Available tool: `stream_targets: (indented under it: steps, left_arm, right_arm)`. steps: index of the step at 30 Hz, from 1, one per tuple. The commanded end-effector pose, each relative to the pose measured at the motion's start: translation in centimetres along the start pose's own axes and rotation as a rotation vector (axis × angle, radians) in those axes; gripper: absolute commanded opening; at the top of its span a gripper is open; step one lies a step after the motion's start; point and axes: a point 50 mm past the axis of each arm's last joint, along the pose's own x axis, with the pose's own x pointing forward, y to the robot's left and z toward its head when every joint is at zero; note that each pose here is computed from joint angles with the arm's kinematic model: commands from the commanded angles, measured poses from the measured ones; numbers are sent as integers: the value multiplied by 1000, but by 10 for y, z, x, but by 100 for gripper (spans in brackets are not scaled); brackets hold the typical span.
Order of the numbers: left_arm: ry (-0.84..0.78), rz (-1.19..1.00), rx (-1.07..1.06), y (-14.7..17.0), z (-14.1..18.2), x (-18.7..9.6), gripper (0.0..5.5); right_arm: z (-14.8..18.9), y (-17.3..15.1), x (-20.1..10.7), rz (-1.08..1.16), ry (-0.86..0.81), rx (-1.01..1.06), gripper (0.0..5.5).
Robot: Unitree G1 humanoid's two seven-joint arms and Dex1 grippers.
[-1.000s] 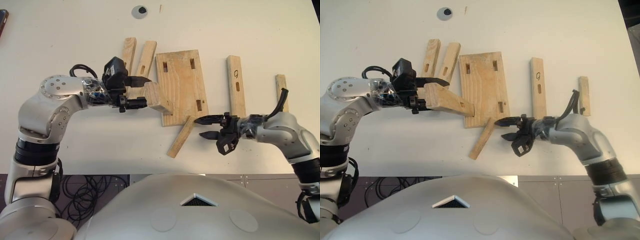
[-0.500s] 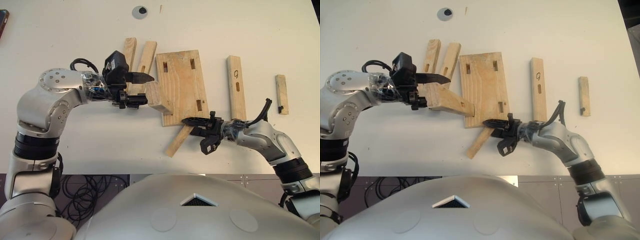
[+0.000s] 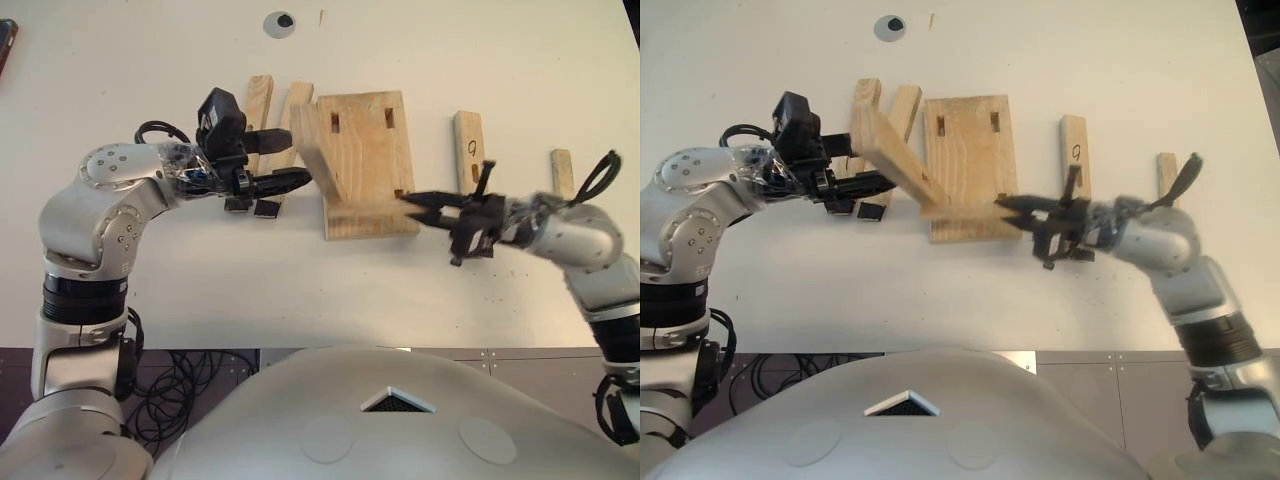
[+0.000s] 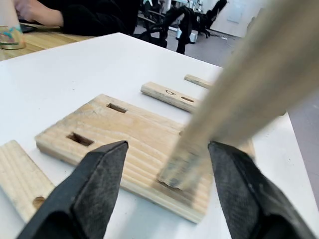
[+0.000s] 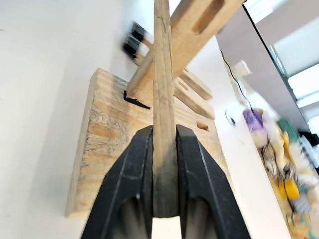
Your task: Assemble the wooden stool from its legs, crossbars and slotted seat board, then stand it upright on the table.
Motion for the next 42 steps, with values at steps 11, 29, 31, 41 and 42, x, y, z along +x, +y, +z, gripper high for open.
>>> stream_targets:
  steps: [11,29,31,41,42]
  left_arm:
    - [-504,299,85,43,95,-1,297]
    - [-767,-145,-228,10,130,4,297]
    - [-869,-181,-273,15,154,-8,297]
    - [-603,7,-202,31,158,21,297]
    - [-591,38,-181,34,155,19,297]
  right_arm:
    - [10,-47,20,-389,-378,1100,39]
    - [34,-70,48,-453,-800,1527,39]
    - [35,-73,49,-449,-869,1596,39]
    - [47,-52,54,-184,-616,1348,39]
    - [47,-53,47,-125,-533,1260,39]
